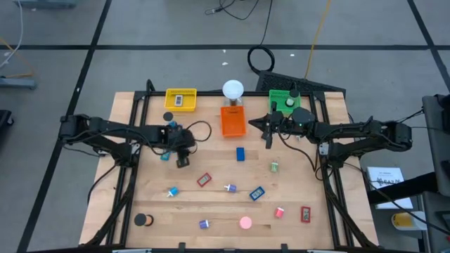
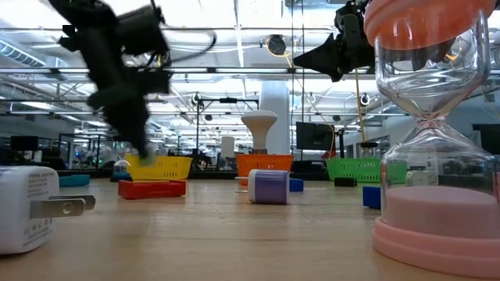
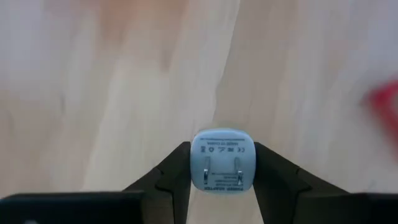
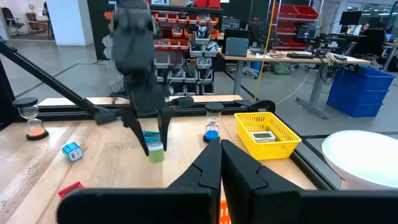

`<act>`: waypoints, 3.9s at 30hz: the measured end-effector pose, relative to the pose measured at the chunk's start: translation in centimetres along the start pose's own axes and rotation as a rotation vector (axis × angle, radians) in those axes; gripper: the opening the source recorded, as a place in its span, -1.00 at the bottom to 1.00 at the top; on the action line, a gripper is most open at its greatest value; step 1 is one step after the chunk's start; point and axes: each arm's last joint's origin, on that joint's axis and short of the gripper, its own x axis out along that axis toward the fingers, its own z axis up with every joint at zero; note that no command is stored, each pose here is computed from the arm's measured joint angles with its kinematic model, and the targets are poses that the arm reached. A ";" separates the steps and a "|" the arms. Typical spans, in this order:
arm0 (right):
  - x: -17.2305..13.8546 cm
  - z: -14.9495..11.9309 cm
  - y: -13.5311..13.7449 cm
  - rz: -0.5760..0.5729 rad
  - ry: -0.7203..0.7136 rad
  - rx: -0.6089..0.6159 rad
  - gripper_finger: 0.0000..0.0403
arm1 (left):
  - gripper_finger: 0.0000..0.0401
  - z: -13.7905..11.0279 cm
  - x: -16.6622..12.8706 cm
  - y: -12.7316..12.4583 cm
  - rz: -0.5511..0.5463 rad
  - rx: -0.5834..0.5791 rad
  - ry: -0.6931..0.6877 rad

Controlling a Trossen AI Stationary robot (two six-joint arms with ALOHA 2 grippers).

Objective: Pick & Place Office items
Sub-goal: Put the left green charger adapter into the orange bin

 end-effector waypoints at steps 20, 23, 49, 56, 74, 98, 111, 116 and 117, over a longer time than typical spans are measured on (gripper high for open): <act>0.0 0.0 0.0 0.000 0.005 -0.003 -1.00 | -0.33 11.5 9.2 -1.5 -0.095 0.210 0.051; 0.0 -0.1 0.0 0.000 0.008 -0.002 -1.00 | -0.19 11.6 9.8 -1.4 -0.094 0.201 0.065; 0.0 -0.1 0.0 -0.013 0.010 0.061 -0.98 | -0.60 2.0 2.8 -0.2 -0.126 0.158 -0.577; 0.9 -0.8 0.8 -0.119 0.217 0.130 -0.98 | -0.86 -2.9 2.7 0.4 -0.106 0.119 -0.832; 11.6 -2.3 4.3 -0.098 0.820 0.180 -0.44 | -0.74 -4.3 2.9 0.8 -0.112 0.065 -0.817; 16.7 -5.4 6.3 -0.013 0.905 0.110 0.39 | -0.68 -4.3 2.9 0.8 -0.111 0.065 -0.816; 17.4 -6.8 6.4 0.013 0.896 0.047 0.29 | -0.68 -4.3 2.9 0.8 -0.111 0.065 -0.816; 17.5 -7.1 6.4 0.015 0.898 0.041 0.12 | -0.68 -4.3 2.9 0.8 -0.111 0.065 -0.816; 17.7 -7.4 6.4 0.017 0.894 0.042 0.09 | -0.68 -4.3 2.9 0.8 -0.111 0.065 -0.816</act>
